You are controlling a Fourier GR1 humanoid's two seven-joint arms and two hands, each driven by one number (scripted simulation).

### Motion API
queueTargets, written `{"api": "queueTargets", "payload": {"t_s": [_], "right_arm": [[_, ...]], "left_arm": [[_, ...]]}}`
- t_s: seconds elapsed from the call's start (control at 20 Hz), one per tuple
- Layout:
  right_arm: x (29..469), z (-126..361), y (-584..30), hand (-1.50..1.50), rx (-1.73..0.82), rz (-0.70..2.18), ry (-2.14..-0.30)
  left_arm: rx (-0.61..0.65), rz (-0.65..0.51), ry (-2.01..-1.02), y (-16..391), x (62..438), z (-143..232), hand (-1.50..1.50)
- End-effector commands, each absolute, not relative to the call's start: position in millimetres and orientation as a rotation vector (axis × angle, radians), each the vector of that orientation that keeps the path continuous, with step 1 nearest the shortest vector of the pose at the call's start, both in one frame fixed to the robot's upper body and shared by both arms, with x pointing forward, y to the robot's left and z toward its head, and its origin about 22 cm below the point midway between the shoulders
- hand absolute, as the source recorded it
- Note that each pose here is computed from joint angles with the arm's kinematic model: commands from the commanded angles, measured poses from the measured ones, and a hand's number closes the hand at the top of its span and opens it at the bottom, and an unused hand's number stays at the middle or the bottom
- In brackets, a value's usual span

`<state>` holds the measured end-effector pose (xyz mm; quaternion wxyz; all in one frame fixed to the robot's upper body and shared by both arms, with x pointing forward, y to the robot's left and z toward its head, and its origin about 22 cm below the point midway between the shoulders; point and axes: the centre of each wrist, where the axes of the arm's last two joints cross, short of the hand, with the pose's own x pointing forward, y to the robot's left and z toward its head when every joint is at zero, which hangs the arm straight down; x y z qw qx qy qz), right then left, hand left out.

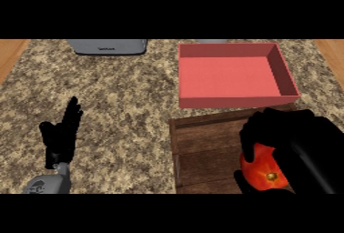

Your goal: Pick the tomato from the tray and place it in the cardboard box

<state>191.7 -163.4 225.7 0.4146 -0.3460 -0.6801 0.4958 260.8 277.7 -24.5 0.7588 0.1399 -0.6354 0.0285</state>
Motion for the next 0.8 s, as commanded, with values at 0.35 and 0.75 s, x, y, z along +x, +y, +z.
{"api": "queueTargets", "payload": {"t_s": [0.35, 0.75], "right_arm": [[289.4, 237.8, -204.4, 1.5, -0.805, 1.059, -1.786], [374.1, 206.8, -195.7, 1.5, -0.774, 1.092, -1.79]], "left_arm": [[0.304, 0.048, -1.406, 280.8, 250.3, -26.4, 0.0], [0.288, 0.043, -1.387, 282.5, 255.3, -26.0, 0.0]]}}
